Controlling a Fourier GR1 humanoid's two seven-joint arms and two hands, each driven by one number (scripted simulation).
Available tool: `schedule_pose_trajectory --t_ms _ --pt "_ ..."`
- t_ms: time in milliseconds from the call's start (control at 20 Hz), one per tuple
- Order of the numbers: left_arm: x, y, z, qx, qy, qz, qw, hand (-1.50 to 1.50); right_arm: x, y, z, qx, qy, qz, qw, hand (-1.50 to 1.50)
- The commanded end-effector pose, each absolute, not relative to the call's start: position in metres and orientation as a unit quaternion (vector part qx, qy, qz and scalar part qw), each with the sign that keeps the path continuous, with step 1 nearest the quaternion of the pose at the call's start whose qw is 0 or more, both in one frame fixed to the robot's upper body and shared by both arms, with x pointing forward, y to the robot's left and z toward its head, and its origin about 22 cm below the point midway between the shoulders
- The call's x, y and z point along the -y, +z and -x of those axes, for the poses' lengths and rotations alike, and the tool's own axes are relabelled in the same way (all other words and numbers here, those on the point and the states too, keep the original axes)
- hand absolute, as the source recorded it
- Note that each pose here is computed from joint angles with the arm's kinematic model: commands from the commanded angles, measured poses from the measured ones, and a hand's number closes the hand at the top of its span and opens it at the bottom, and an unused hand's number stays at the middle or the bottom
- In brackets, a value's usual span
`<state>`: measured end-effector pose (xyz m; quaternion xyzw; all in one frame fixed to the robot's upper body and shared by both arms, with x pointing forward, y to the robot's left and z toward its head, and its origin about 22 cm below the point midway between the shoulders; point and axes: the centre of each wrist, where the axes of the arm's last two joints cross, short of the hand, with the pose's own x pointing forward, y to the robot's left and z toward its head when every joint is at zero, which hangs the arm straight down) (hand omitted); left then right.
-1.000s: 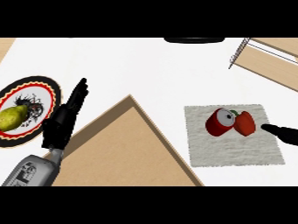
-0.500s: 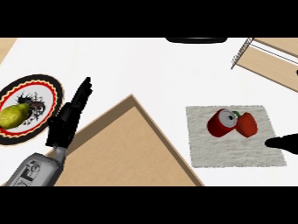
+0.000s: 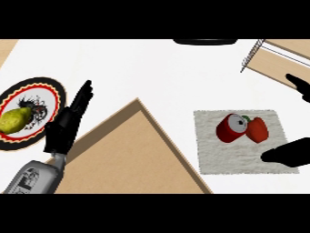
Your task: Pick the can from the placemat and place it in the tiered shelf
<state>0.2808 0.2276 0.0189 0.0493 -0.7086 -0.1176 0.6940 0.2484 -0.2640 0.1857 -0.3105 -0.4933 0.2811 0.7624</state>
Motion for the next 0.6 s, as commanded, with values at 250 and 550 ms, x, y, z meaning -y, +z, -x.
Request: schedule_pose_trajectory --t_ms 250,550 --pt "-0.216 0.014 -0.282 0.713 -0.118 -0.051 0.690 0.00 0.235 0.184 -0.253 0.482 0.283 0.334 0.759 -1.50" --pt "-0.224 0.022 -0.276 0.707 -0.113 -0.054 0.696 0.00 0.231 0.170 -0.254 0.478 0.273 0.349 0.758 -1.50"
